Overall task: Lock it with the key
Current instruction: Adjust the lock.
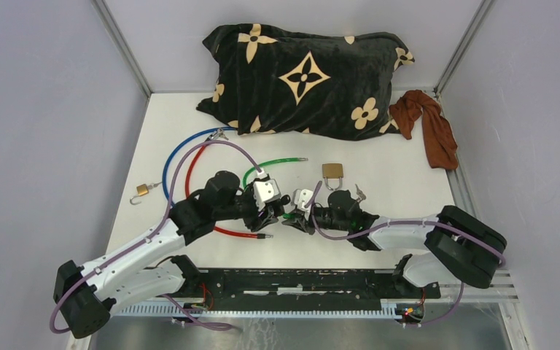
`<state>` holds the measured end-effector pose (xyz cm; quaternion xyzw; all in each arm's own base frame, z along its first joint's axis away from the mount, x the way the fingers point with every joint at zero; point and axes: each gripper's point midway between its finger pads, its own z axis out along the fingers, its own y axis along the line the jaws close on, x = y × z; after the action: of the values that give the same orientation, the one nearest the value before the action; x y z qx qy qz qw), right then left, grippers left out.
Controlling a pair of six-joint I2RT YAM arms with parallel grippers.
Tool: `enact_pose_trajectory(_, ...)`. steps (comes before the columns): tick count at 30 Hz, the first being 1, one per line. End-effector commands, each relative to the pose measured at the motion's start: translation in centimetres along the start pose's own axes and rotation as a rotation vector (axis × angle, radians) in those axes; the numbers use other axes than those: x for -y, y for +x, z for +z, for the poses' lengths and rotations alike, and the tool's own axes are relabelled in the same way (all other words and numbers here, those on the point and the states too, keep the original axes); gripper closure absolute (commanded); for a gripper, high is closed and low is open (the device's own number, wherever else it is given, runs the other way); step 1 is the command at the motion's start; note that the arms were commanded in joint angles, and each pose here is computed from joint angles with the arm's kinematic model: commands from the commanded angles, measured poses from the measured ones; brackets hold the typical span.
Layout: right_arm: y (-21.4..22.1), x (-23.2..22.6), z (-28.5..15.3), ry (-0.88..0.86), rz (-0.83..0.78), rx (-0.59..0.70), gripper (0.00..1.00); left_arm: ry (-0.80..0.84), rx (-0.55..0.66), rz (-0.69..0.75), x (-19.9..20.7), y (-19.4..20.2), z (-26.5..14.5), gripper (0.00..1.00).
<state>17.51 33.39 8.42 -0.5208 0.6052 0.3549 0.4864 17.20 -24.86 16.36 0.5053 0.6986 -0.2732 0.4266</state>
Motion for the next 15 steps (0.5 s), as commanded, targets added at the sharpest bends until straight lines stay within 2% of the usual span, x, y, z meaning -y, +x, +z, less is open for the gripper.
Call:
enact_pose_trajectory(1,-7.8,0.3,-0.5,-0.013,0.012,0.205,0.91,-0.002,0.147,0.054,0.0,-4.8,-1.7,0.98)
enact_pose_trajectory(3,-9.8,0.6,-1.1,0.004,0.004,0.251,0.95,0.012,0.129,0.048,0.4,-3.8,-1.7,0.98)
enact_pose_trajectory(6,-10.0,2.2,-1.4,0.074,-0.006,0.224,0.97,0.039,0.123,0.069,1.0,-3.2,-1.9,0.98)
enact_pose_trajectory(8,-8.4,3.5,-1.1,0.119,0.006,0.167,0.91,0.078,0.144,0.087,1.7,-3.8,-2.3,0.98)
enact_pose_trajectory(9,-7.5,3.6,-0.8,0.120,0.023,0.138,0.83,0.092,0.152,0.105,1.9,-4.2,-2.6,0.98)
enact_pose_trajectory(11,-6.3,2.6,0.1,0.053,0.057,0.092,0.49,0.097,0.141,0.166,1.9,-4.4,-3.0,0.98)
enact_pose_trajectory(12,-6.2,2.1,0.4,0.017,0.081,0.080,0.35,0.088,0.117,0.221,1.6,-4.1,-3.3,0.98)
enact_pose_trajectory(14,-6.3,1.3,0.1,-0.015,0.118,0.077,0.18,0.031,0.054,0.344,0.3,-3.0,-4.0,0.98)
enact_pose_trajectory(15,-6.6,1.1,-0.3,-0.014,0.112,0.090,0.15,-0.003,0.025,0.407,-0.5,-2.5,-4.3,0.98)
